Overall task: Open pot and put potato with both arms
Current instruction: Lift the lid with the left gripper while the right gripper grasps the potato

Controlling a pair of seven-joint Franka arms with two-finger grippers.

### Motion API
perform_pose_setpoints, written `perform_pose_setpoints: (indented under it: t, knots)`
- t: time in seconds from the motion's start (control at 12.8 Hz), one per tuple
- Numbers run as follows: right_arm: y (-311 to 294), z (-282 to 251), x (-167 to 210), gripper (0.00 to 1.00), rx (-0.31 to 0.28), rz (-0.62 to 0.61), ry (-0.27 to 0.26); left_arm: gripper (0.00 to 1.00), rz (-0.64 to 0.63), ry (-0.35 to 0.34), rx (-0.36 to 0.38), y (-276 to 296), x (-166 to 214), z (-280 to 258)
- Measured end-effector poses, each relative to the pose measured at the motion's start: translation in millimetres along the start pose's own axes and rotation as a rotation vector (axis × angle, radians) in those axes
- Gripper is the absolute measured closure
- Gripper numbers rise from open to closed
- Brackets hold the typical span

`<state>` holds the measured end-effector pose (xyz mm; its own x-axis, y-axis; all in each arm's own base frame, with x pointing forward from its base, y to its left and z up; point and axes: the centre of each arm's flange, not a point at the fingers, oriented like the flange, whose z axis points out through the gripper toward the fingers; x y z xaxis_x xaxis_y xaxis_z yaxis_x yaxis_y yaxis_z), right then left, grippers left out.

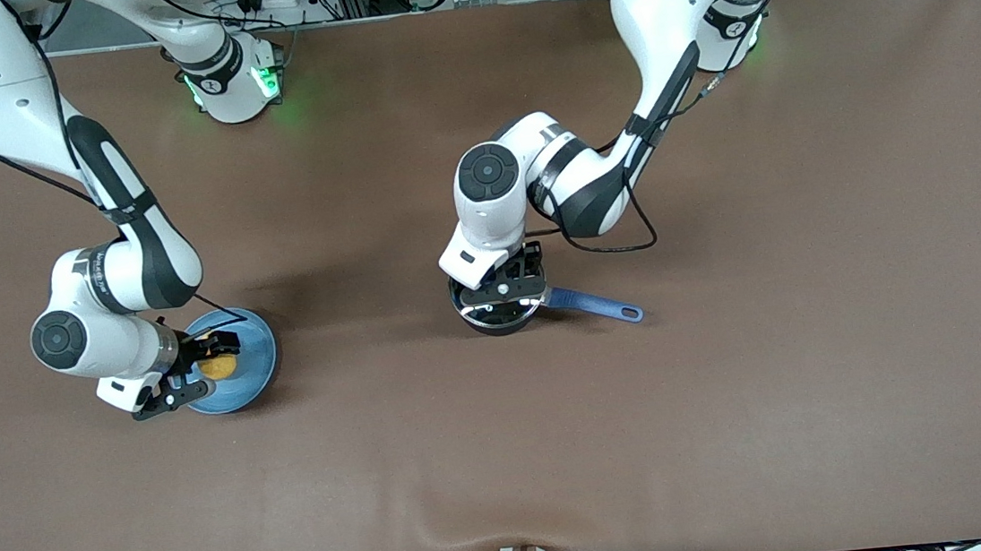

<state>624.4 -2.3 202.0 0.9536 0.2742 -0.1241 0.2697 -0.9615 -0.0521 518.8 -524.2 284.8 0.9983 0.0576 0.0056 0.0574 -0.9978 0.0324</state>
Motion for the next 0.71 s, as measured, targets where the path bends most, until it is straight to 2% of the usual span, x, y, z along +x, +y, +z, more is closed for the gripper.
perform_pose_setpoints:
  t: [0.24, 0.31, 0.39, 0.63, 0.71]
  knots:
    - [6.7, 19.3, -2.8, 0.00, 0.007, 0.011, -0.018, 0.40, -0.006, 0.010, -0.009, -0.9, 5.4, -5.7]
    - [6.8, 20.5, -3.0, 0.07, 0.008, 0.011, -0.019, 0.40, -0.013, 0.023, -0.020, -2.1, 11.4, -14.0]
    - [6.3, 20.1, -2.6, 0.08, 0.008, 0.009, -0.019, 0.40, -0.021, 0.041, -0.035, -8.4, 22.8, -27.7]
    - [5.5, 16.7, 0.0, 0.41, 0.007, 0.006, -0.012, 0.41, -0.057, 0.125, -0.090, -43.4, 61.3, -103.0]
    - [5.2, 13.4, 2.2, 0.42, 0.005, 0.005, -0.005, 0.41, -0.082, 0.149, -0.098, -59.4, 70.2, -133.8]
